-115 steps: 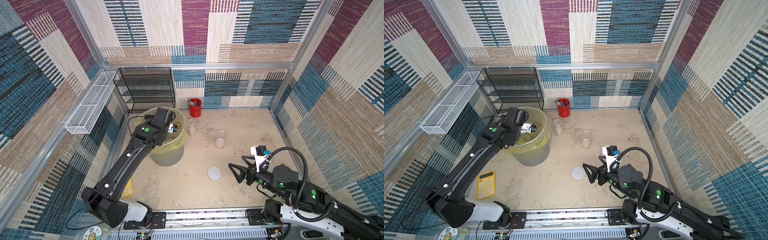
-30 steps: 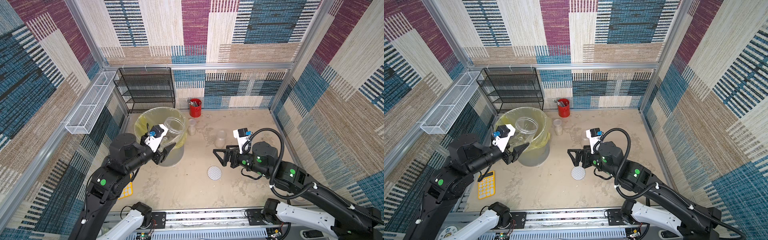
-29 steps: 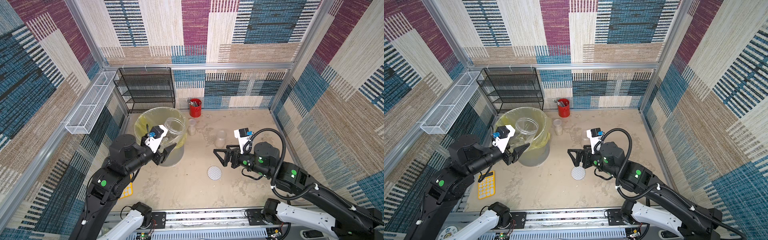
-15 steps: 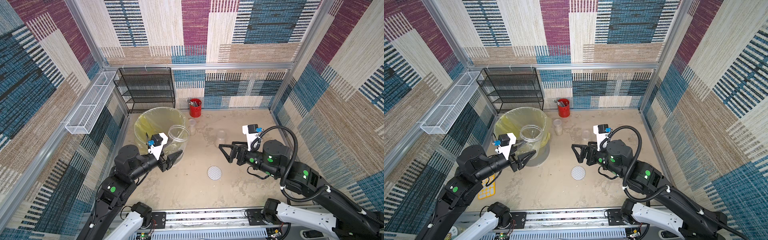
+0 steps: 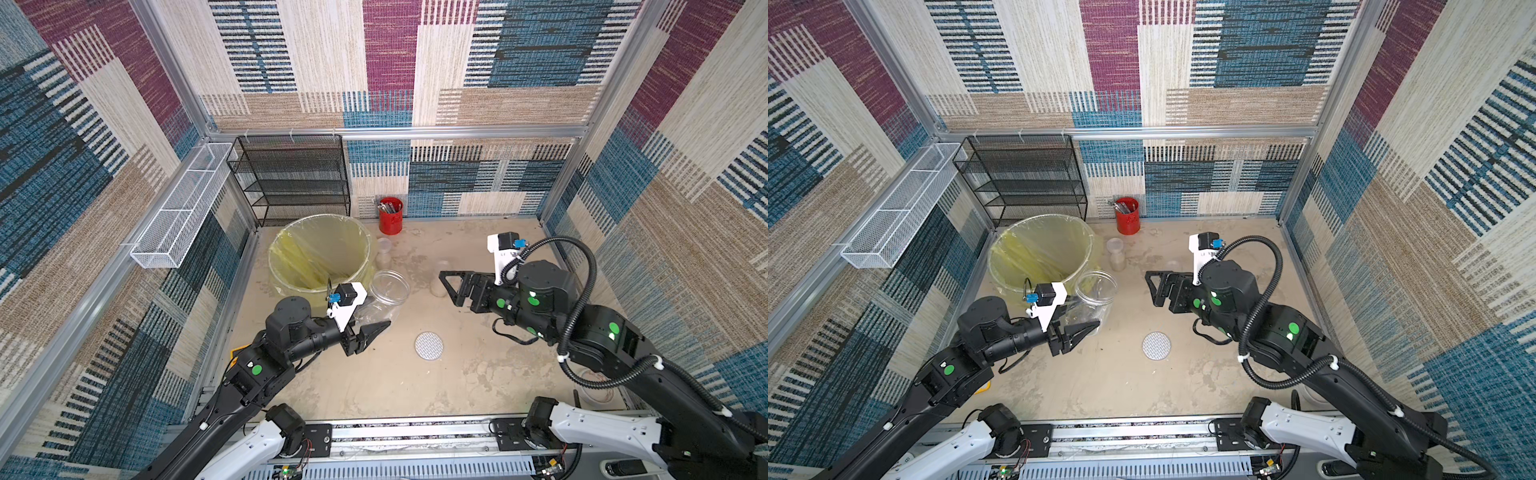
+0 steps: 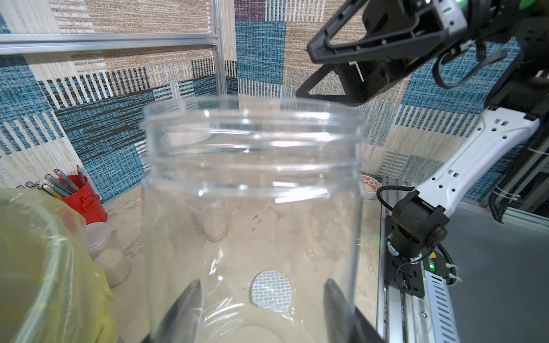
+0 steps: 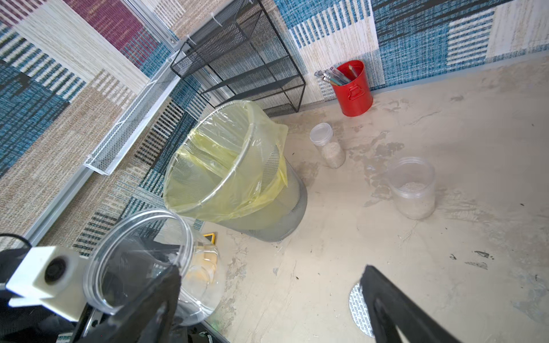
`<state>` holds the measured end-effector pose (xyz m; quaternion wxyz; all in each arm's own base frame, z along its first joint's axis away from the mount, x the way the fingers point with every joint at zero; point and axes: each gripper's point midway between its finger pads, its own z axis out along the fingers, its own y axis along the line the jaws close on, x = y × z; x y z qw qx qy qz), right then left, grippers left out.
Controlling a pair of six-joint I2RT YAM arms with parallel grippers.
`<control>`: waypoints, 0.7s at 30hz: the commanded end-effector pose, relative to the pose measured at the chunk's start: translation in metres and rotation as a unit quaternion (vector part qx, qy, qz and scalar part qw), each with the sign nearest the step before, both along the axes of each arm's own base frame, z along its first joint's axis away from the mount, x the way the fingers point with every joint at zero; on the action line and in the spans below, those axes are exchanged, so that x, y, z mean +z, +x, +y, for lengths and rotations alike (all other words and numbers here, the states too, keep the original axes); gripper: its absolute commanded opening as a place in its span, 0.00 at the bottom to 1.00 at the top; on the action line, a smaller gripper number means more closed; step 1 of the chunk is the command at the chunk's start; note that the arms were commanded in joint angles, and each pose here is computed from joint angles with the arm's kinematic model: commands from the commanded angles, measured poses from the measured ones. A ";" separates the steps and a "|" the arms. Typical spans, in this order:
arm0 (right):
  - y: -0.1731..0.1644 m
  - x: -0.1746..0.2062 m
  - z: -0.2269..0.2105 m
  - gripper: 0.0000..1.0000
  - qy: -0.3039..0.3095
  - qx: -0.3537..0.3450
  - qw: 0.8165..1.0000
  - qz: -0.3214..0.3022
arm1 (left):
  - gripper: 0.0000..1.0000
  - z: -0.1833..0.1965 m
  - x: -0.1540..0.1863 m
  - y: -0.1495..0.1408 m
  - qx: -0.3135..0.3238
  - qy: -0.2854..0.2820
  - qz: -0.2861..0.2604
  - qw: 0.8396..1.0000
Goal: Empty moldy rice from jars
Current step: Place the jar at the center of the board.
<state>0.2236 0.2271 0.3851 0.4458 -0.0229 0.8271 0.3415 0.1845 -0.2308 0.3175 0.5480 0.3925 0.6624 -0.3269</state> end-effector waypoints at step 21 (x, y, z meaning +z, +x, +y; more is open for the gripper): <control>0.002 -0.052 0.069 0.77 -0.103 0.171 0.972 0.121 | 0.11 -0.018 -0.017 0.015 0.007 0.029 -0.075 0.997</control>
